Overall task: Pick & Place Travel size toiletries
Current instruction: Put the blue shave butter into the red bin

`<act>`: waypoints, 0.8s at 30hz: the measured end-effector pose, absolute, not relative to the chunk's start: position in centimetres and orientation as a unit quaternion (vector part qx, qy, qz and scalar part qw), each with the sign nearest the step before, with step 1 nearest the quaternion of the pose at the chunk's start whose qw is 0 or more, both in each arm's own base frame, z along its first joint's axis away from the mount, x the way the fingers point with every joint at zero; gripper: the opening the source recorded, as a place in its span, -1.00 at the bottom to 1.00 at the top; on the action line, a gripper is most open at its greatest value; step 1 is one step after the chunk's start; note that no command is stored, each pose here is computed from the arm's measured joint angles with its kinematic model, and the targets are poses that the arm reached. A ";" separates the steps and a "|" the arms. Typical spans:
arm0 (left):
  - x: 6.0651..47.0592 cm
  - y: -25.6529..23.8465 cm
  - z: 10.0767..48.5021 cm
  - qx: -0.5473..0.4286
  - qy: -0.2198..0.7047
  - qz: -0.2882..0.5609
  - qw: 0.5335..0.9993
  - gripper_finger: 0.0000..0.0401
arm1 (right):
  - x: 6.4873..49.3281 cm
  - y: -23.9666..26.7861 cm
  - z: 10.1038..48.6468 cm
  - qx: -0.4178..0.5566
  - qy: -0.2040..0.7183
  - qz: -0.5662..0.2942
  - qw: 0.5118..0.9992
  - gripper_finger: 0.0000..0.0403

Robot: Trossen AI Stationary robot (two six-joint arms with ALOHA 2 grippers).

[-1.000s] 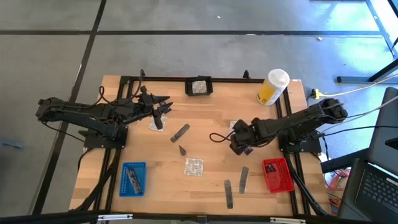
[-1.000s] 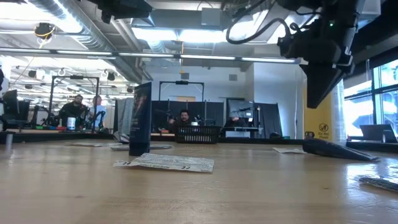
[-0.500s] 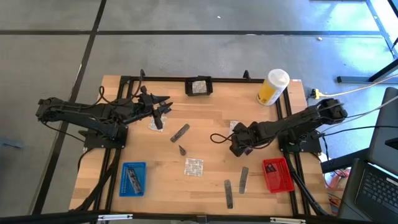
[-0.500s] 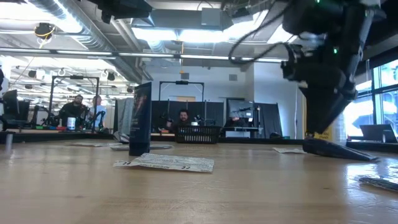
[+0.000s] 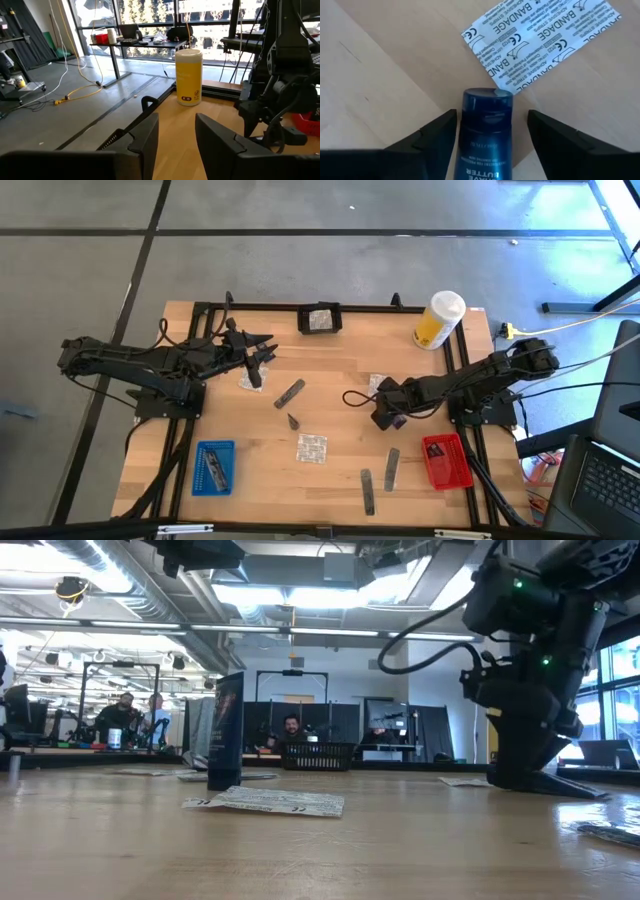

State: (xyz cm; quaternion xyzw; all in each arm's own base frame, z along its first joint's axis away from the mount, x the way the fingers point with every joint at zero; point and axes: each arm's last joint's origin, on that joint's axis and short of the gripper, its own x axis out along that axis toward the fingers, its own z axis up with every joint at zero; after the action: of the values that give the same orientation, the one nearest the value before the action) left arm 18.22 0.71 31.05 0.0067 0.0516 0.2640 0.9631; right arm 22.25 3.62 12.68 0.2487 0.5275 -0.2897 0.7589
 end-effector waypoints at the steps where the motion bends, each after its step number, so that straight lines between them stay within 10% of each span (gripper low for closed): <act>1: 18.2 0.7 31.1 0.007 0.052 0.264 0.963 -0.38 | 22.2 3.6 12.7 0.249 0.528 -0.290 0.759 0.18; 14: 18.2 0.7 31.1 0.007 0.052 0.264 0.963 -0.38 | 22.1 3.6 12.6 0.243 0.529 -0.295 0.757 -0.36; 24: 18.2 0.7 31.1 0.007 0.052 0.264 0.963 -0.38 | 22.2 3.6 12.6 0.248 0.529 -0.293 0.757 -0.19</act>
State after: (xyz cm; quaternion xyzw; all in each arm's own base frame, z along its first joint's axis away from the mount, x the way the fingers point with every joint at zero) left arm 18.22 0.71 31.05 0.0067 0.0516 0.2640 0.9631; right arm 22.18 3.61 12.59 0.2476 0.5289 -0.2926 0.7572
